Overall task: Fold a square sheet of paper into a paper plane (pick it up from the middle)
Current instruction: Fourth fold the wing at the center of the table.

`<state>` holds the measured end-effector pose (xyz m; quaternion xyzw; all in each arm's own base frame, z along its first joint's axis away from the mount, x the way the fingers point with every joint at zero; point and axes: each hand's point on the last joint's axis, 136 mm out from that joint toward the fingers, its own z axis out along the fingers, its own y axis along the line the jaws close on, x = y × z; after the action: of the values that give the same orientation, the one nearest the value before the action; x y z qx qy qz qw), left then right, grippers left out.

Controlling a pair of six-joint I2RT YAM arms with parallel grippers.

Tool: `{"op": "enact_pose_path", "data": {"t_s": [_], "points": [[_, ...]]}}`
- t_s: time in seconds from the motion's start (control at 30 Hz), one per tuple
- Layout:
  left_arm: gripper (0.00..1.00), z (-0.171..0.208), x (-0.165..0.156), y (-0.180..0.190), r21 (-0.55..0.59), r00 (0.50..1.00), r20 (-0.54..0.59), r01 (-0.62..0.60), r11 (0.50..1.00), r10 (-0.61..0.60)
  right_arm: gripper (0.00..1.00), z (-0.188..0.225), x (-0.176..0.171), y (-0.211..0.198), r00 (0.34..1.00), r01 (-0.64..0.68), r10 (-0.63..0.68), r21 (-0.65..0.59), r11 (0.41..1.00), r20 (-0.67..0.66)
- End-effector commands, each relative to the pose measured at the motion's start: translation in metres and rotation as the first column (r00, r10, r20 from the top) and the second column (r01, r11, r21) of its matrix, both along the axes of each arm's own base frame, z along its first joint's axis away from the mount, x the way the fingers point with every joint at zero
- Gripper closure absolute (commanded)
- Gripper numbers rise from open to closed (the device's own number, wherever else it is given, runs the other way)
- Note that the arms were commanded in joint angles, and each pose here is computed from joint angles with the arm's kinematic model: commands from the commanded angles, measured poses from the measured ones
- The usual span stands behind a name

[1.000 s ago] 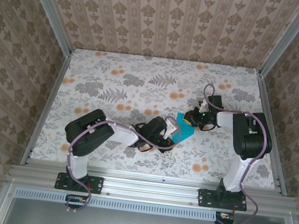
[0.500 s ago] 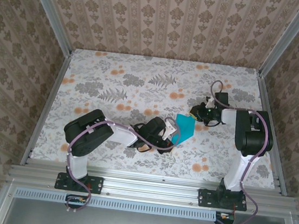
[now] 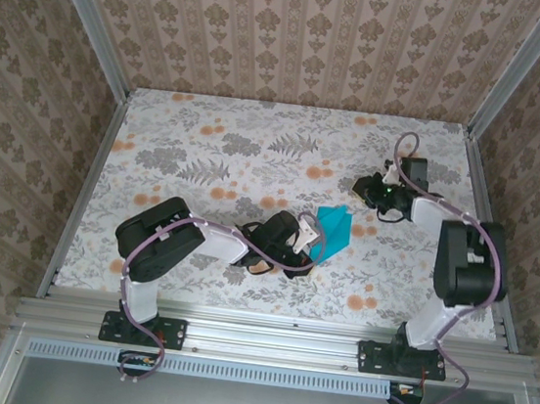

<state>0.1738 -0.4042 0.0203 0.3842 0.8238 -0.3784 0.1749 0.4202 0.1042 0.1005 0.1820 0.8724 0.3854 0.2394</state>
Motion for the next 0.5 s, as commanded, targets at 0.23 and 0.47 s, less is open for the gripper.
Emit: {"op": "enact_pose_path", "data": {"t_s": [0.23,0.47], "points": [[0.97,-0.061,-0.041,0.051,0.241,0.982,-0.189,0.066,0.968,-0.02,0.83,-0.023,-0.083,0.085,0.975,-0.182,0.193,0.103,0.978,-0.107],[0.97,-0.057,-0.041,0.051,0.237,0.983,-0.182,0.063,0.969,-0.02,0.83,-0.063,-0.08,0.093,0.961,-0.207,0.219,0.088,0.974,-0.169]]}}
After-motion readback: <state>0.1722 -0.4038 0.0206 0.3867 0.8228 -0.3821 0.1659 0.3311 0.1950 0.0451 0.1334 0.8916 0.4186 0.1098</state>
